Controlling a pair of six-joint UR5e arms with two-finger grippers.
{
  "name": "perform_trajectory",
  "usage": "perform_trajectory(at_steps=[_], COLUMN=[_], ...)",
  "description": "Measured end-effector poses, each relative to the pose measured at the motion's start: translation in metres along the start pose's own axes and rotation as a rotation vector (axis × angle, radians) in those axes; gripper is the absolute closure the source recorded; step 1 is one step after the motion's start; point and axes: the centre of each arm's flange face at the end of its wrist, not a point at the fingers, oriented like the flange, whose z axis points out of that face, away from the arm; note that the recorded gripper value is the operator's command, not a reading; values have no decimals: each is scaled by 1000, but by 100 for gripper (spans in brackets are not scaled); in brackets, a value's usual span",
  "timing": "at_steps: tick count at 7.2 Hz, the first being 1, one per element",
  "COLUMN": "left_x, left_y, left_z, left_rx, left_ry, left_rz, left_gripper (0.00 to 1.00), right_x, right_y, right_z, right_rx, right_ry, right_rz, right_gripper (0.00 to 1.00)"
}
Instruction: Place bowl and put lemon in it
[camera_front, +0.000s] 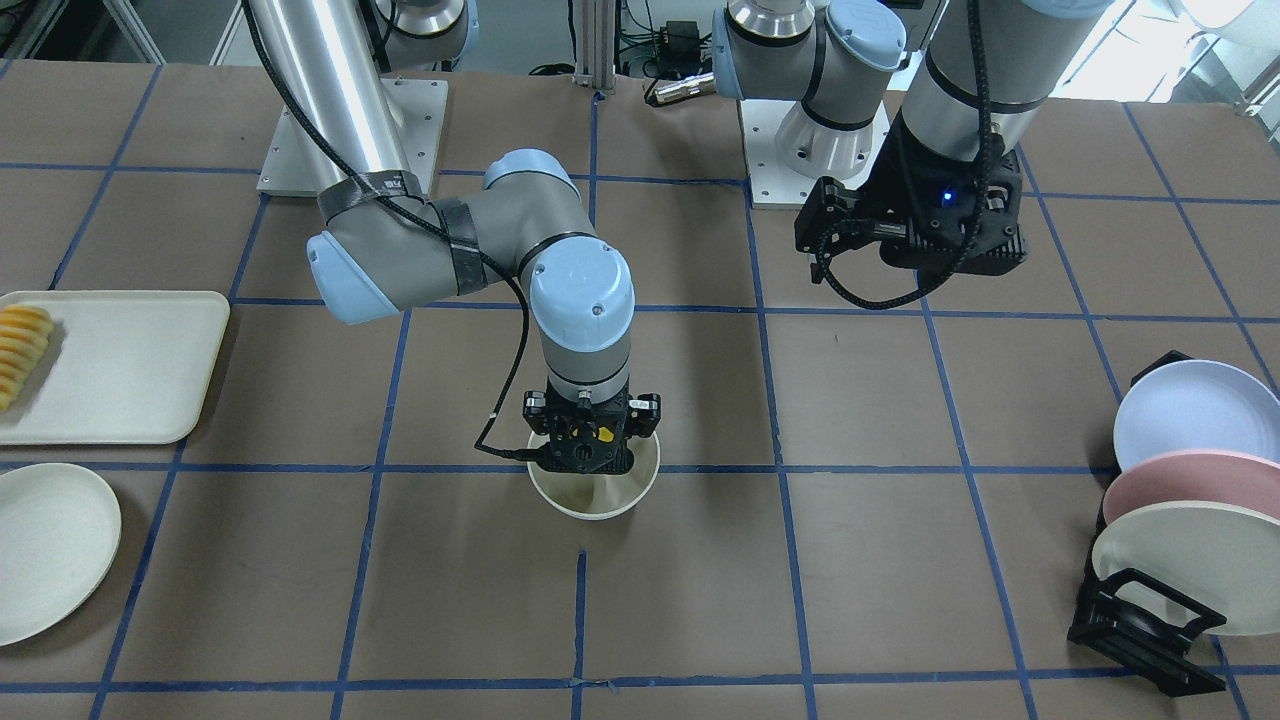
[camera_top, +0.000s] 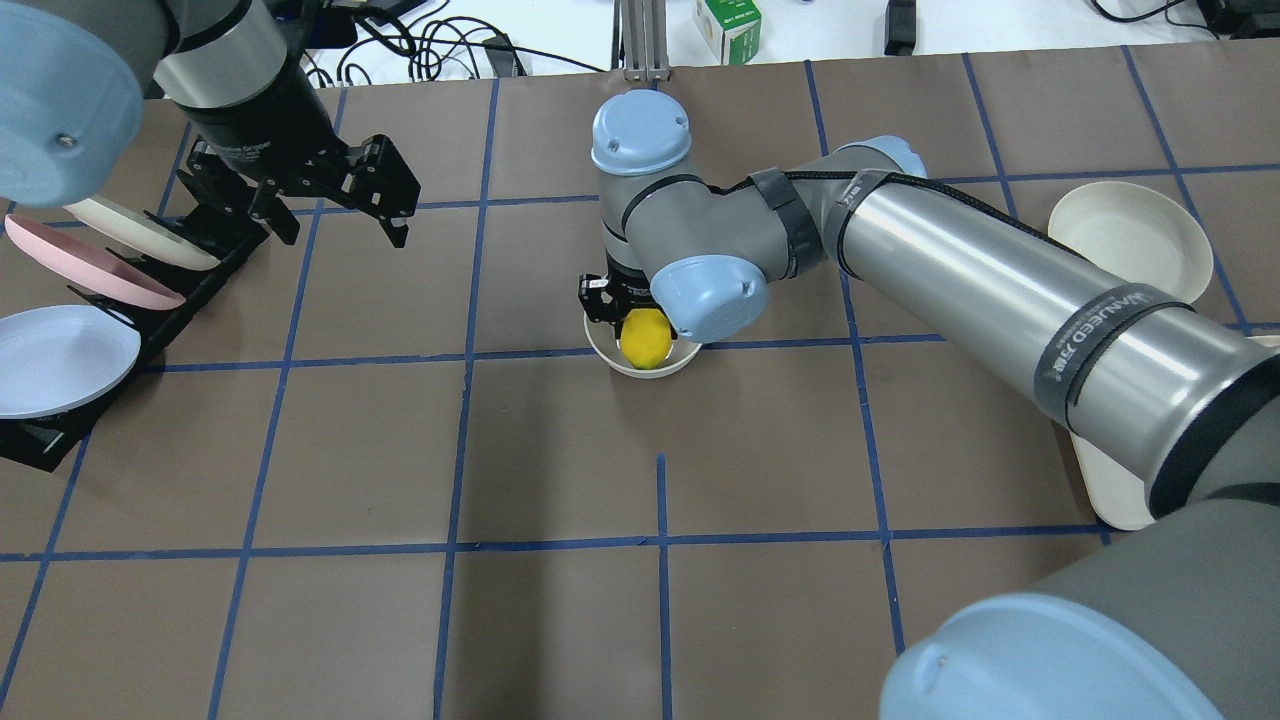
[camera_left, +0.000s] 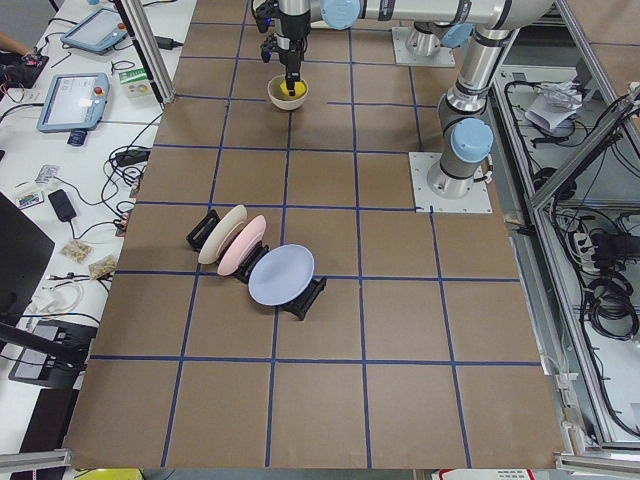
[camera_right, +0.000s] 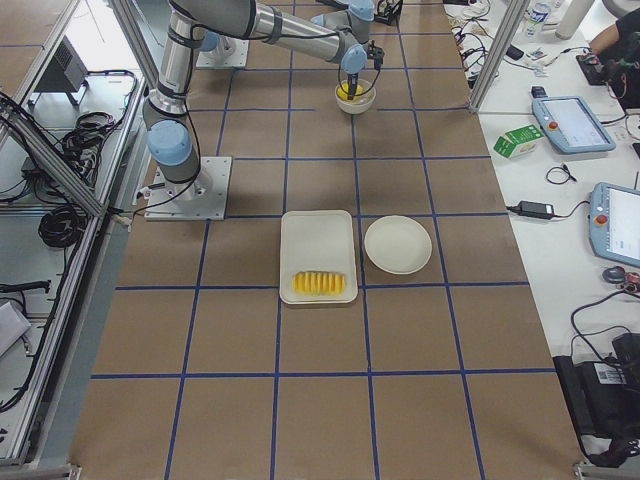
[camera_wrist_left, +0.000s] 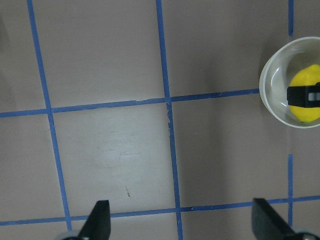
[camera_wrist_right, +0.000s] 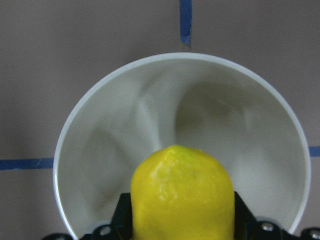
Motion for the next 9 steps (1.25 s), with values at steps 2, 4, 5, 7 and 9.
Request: perform_trajectory(at_steps=[2, 4, 5, 7, 9], left_x=[0, -1, -2, -1, 2], left_y=[-1, -2, -3, -3, 1], left_z=[-3, -5, -5, -6, -11], left_rx=[6, 9, 9, 11, 20], left_ry=[3, 4, 3, 4, 4], left_rz=[0, 4, 7, 9, 15], left_gripper=[0, 0, 0, 0, 0], right_x=[0, -1, -1, 2, 32], right_y=[-1, -2, -3, -7, -12], right_z=[11, 11, 9, -6, -58], right_rx=[-10, 3, 17, 46, 87], right_ry=[5, 2, 0, -4, -3], right_rz=[0, 3, 6, 9, 30], right_gripper=[21, 1, 0, 0, 0])
